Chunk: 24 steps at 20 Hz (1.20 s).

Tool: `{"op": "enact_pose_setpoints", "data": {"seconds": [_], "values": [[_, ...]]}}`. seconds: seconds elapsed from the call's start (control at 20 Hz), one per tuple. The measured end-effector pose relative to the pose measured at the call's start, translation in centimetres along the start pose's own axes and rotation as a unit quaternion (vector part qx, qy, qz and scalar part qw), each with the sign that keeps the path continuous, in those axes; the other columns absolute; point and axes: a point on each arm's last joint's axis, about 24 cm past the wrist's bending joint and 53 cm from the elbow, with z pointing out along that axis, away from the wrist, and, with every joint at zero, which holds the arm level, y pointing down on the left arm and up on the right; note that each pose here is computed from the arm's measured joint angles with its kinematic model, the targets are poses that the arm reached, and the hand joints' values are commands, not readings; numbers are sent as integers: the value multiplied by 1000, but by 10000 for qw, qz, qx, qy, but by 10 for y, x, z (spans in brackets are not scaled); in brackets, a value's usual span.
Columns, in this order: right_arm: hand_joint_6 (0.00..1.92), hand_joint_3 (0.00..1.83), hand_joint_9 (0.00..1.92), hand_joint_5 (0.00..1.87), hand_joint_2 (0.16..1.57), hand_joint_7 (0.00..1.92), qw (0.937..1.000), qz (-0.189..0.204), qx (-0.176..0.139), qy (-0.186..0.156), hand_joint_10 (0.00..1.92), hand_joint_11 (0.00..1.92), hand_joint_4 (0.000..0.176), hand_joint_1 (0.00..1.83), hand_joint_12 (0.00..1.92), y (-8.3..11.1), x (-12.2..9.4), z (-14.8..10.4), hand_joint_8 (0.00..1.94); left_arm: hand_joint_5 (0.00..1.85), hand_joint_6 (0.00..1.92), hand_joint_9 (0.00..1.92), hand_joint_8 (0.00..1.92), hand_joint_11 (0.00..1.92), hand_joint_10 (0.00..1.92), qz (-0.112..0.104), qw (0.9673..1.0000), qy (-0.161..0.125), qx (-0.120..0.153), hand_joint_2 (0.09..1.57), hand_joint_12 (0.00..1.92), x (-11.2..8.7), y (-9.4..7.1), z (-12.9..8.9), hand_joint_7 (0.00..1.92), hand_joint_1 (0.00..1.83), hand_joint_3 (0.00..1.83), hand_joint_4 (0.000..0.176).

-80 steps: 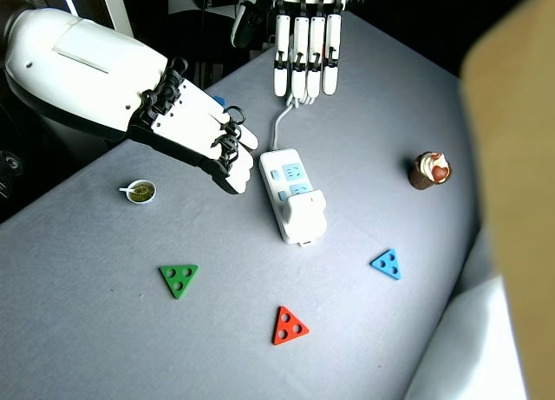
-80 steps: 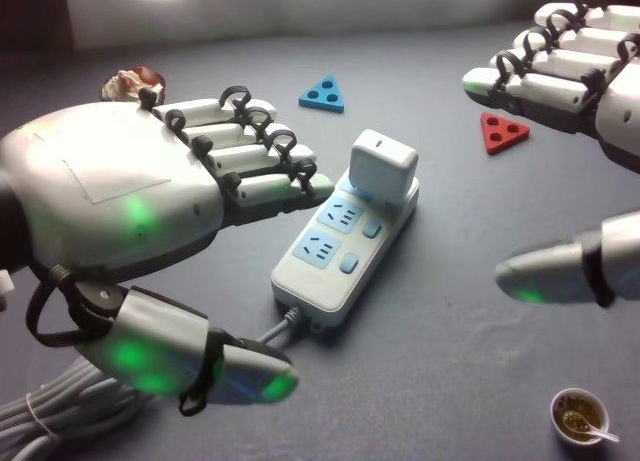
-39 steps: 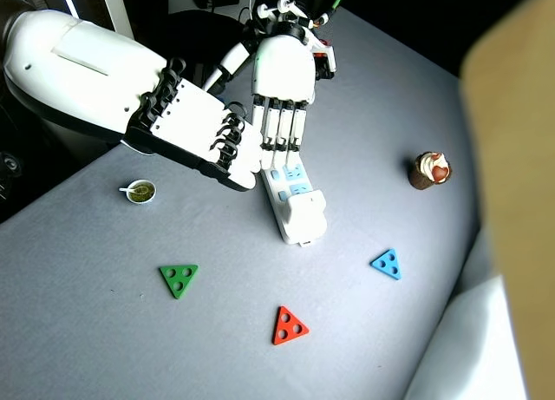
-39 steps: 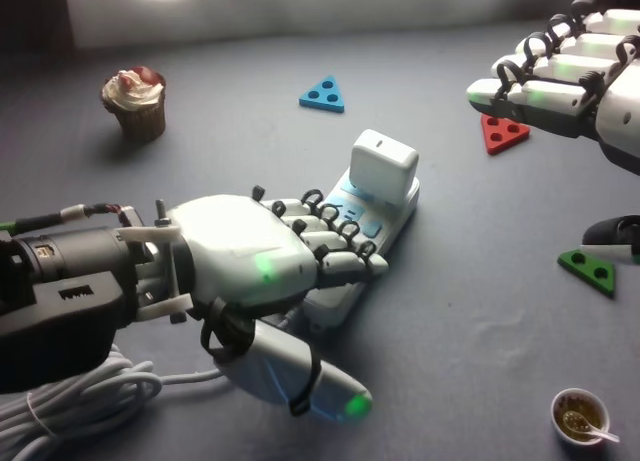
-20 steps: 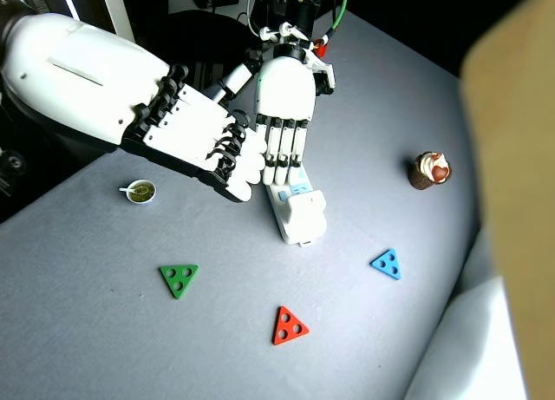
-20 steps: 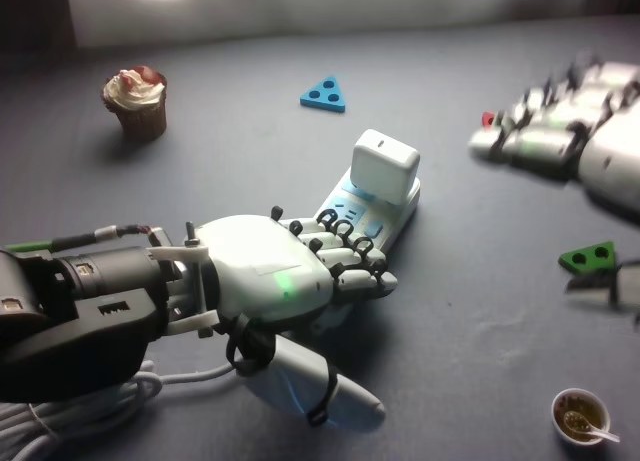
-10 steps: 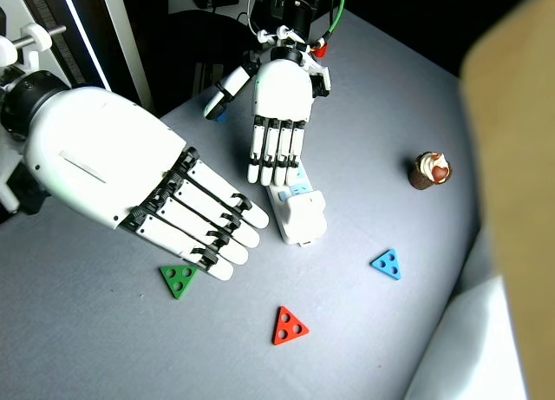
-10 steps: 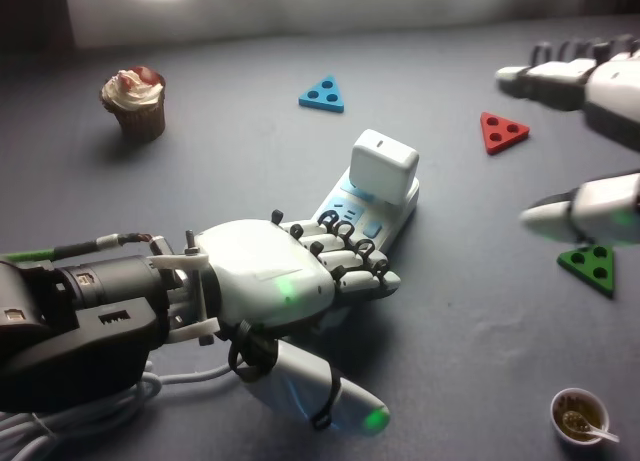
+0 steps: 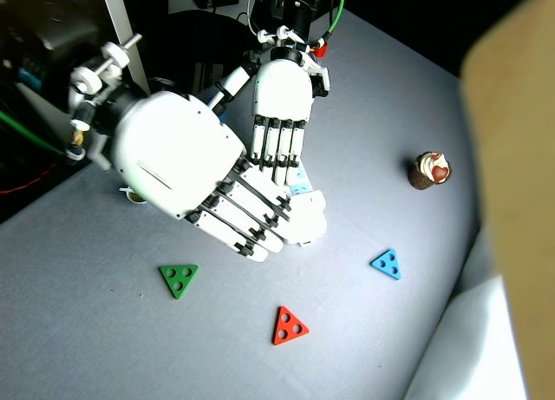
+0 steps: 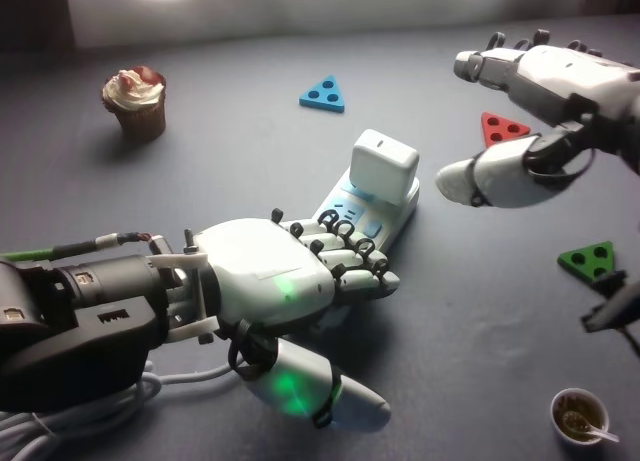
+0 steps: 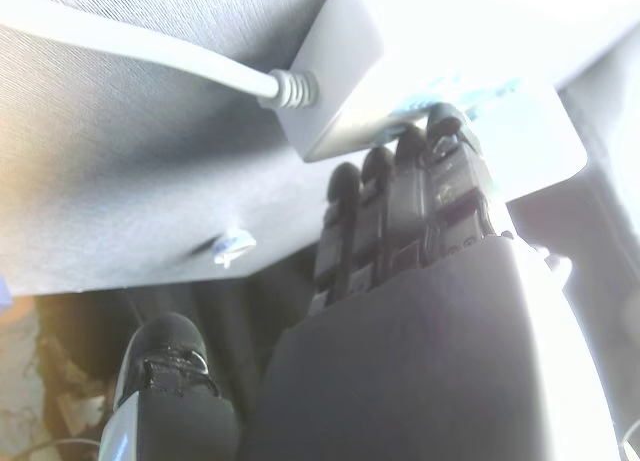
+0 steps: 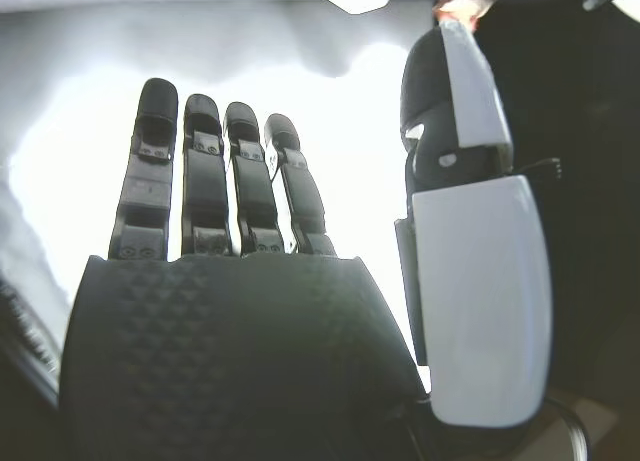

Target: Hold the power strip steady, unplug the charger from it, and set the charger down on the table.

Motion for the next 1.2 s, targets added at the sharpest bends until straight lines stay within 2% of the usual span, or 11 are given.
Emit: {"op": "enact_pose_setpoints", "data": {"seconds": [0.15, 0.4, 0.5, 0.55, 0.75, 0.85, 1.2], "values": [[4, 1, 160, 141, 1075, 155, 9999, 101, 43, -85, 7, 12, 0, 923, 508, -2, 4, 13, 7, 129, 4, 91, 5, 60, 4, -3, 10000, 2, -4, 999, 26, 0, 0, 0, 119, 0, 0, 0], [2, 0, 191, 170, 1076, 187, 9996, 208, 192, -19, 0, 20, 0, 937, 567, -12, 23, 34, 0, 134, 4, 94, 4, 64, 3, 0, 10000, -10, -33, 1001, 26, -2, 3, -2, 124, 0, 1, 0], [1, 2, 178, 174, 1081, 181, 9997, 213, 130, 34, 0, 4, 0, 975, 570, -7, 32, 43, 0, 126, 0, 95, 3, 56, 2, 1, 10000, -21, -48, 1007, 22, -3, 4, -3, 124, 0, 3, 0], [0, 5, 166, 153, 1094, 165, 9997, 214, 114, 73, 0, 0, 0, 930, 554, -5, 37, 46, 0, 131, 2, 107, 5, 74, 7, 1, 10000, -21, -48, 1007, 30, -3, 4, -3, 130, 0, 3, 0], [2, 0, 194, 165, 1080, 189, 9997, 201, 0, 164, 6, 1, 0, 934, 574, 3, 53, 56, 5, 132, 1, 94, 0, 66, 0, 3, 10000, -26, -54, 1019, 26, -3, 4, -4, 124, 0, 7, 0], [5, 0, 197, 163, 1084, 181, 9998, 114, -12, 148, 1, 0, 0, 936, 599, 1, 58, 63, 0, 121, 4, 76, 3, 57, 4, 7, 10000, -33, -74, 1018, 21, -4, 6, -5, 105, 0, 4, 0], [0, 0, 196, 199, 1056, 198, 10000, 22, 2, 59, 3, 0, 0, 968, 564, -6, 61, 70, 2, 136, 6, 88, 6, 70, 6, 5, 10000, -29, -79, 1012, 26, -4, 6, -5, 122, 0, 1, 0]]}}
